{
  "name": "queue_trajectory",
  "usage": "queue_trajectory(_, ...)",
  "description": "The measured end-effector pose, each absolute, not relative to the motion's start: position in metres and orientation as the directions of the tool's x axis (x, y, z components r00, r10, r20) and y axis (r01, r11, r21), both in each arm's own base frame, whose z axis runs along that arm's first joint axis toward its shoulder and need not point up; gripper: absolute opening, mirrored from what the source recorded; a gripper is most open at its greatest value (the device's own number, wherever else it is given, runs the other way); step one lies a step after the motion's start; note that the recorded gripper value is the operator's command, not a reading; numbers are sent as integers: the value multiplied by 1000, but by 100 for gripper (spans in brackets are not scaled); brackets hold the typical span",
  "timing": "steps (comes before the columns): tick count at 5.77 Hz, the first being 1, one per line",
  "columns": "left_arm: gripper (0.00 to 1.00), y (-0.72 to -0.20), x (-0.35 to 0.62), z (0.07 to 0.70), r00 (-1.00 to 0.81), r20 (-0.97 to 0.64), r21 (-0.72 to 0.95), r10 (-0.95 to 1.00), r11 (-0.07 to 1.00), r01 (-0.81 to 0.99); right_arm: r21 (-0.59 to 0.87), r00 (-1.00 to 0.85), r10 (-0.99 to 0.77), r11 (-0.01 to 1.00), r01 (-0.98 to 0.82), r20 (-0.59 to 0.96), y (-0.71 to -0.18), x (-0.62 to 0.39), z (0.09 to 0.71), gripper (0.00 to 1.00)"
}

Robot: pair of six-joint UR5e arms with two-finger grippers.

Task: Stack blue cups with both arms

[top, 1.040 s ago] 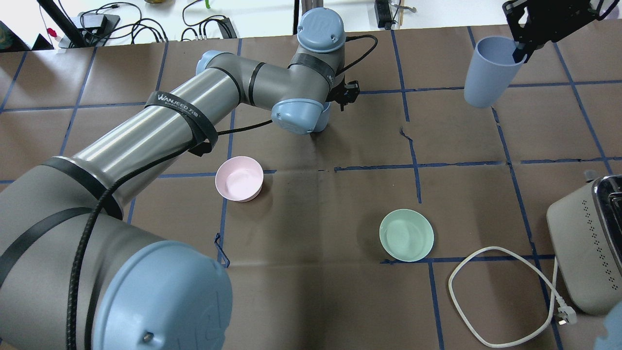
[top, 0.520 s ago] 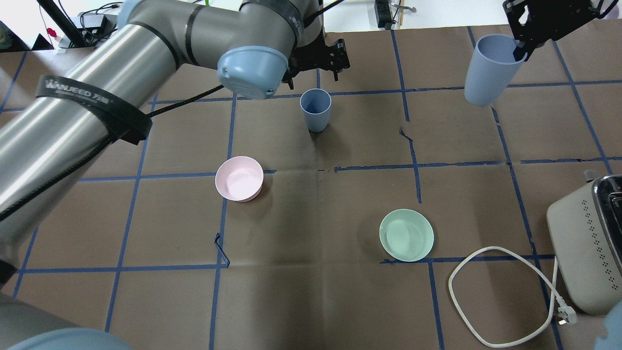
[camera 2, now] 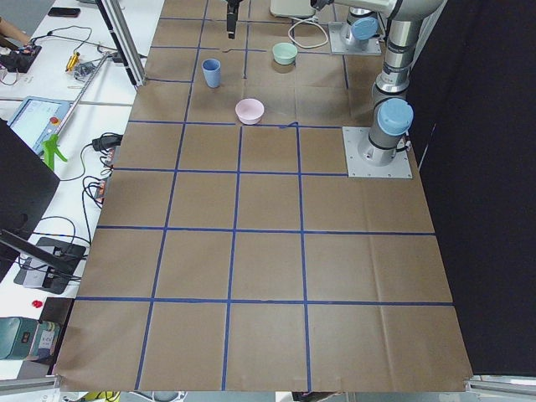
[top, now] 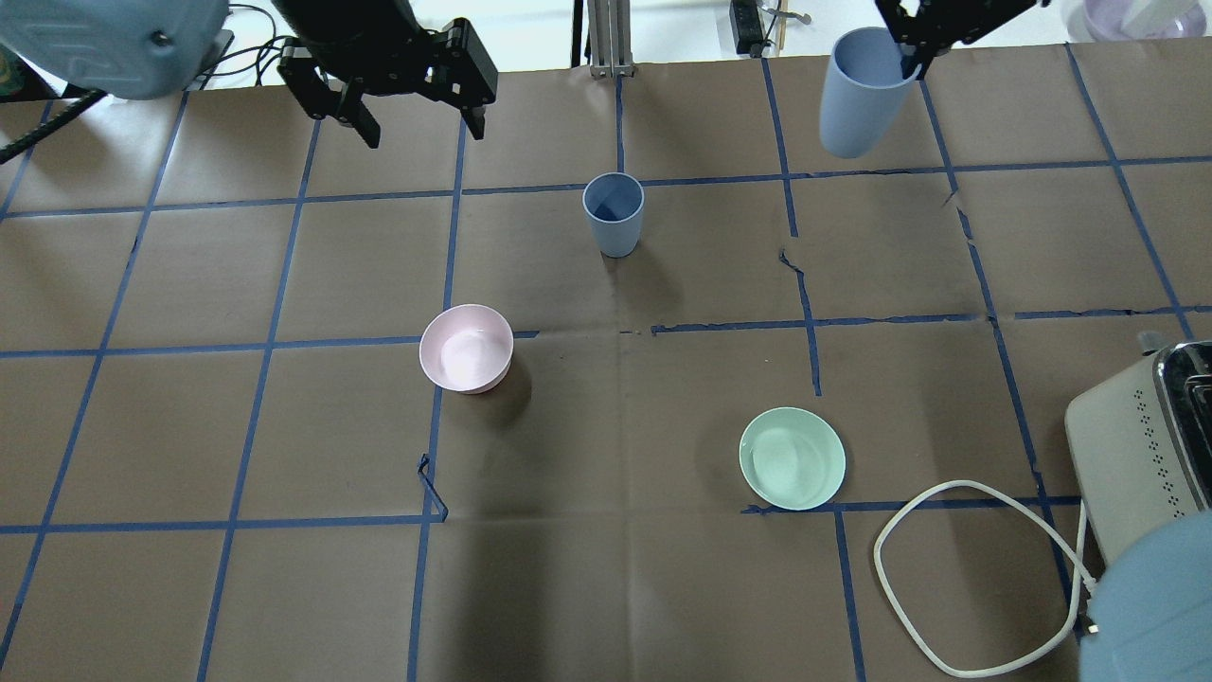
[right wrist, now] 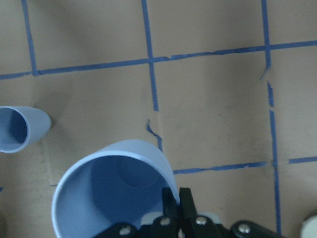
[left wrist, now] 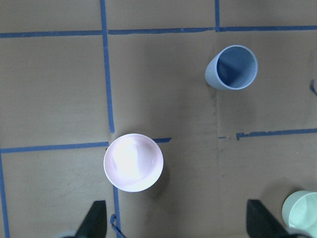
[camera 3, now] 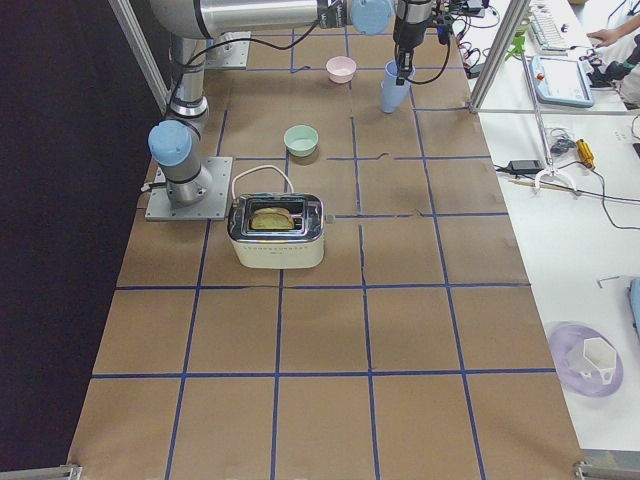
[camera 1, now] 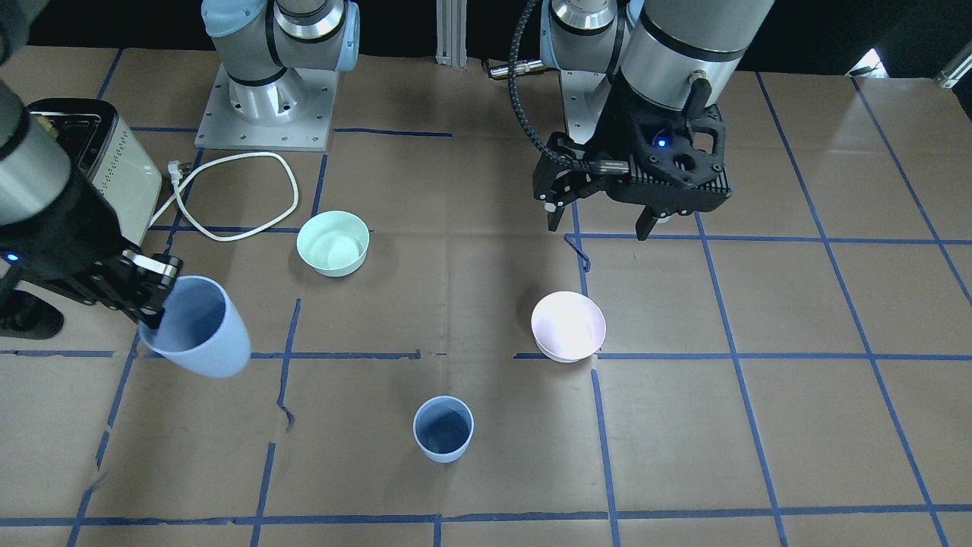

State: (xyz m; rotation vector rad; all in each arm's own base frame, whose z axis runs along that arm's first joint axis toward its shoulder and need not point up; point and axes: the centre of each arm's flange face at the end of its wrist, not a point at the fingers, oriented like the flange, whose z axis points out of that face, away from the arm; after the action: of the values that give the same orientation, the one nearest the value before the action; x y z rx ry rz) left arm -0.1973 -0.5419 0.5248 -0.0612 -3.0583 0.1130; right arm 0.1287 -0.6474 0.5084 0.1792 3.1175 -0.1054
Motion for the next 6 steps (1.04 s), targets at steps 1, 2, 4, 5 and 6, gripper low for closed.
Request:
queue_trajectory(1,99,-527,-186,520,-997,63,-56,36,998,32,-79,-987,160,984,162,-33,-668,182,495,6)
queue_trajectory(2,99,-514,-181,516,-998,59,-45,32,999,29,-85,-979,197,976,200,-45,-686,235,471,6)
queue_trajectory(4,99,-510,-181,515,-997,67,-63,35,998,31,-64,-969,243,967,246,-47,-693,307,421,6)
queue_trajectory(5,99,-511,-183,514,-997,69,-81,39,996,33,-48,-968,249,967,251,-41,-690,326,404,6)
queue_trajectory(6,99,-510,-184,516,-997,70,-91,37,995,31,-37,-968,249,967,250,-36,-687,335,389,6)
